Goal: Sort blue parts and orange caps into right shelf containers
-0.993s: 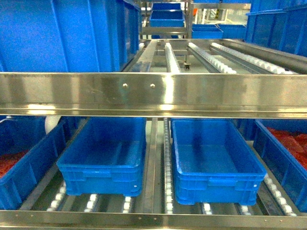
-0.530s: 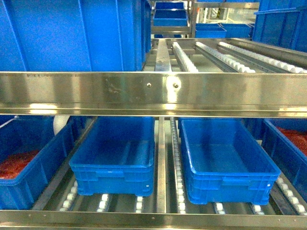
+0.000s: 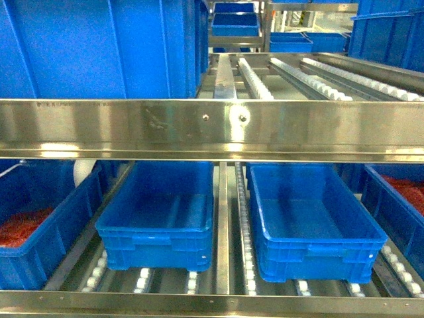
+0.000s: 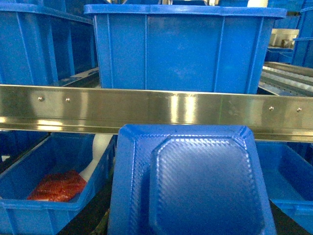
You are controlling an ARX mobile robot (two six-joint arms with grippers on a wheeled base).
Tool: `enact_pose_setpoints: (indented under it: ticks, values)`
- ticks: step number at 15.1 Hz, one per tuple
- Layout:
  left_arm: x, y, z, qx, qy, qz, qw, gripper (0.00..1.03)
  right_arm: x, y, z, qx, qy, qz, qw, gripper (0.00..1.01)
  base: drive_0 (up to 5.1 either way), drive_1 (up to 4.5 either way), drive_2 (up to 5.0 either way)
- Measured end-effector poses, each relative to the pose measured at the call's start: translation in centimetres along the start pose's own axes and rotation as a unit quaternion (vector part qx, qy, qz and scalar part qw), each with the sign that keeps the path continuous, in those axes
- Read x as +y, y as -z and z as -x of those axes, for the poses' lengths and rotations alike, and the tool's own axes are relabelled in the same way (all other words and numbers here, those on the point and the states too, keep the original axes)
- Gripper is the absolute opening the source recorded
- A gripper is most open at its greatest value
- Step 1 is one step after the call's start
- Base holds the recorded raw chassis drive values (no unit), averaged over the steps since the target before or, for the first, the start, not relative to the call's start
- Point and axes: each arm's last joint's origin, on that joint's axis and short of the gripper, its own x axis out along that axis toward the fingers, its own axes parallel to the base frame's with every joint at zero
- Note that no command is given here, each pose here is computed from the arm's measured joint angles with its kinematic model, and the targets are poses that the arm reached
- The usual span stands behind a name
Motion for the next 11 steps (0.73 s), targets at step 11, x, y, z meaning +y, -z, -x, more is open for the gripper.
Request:
enact_pose_setpoints:
  ticks: [11]
  values:
    - [0.0,0.0,0.0,0.0,0.001,0.0,1.0,0.43,-0.01,-0.01,0.0,0.0,0.001,-0.002,1.0,0.44,-4.6,2.21,2.2]
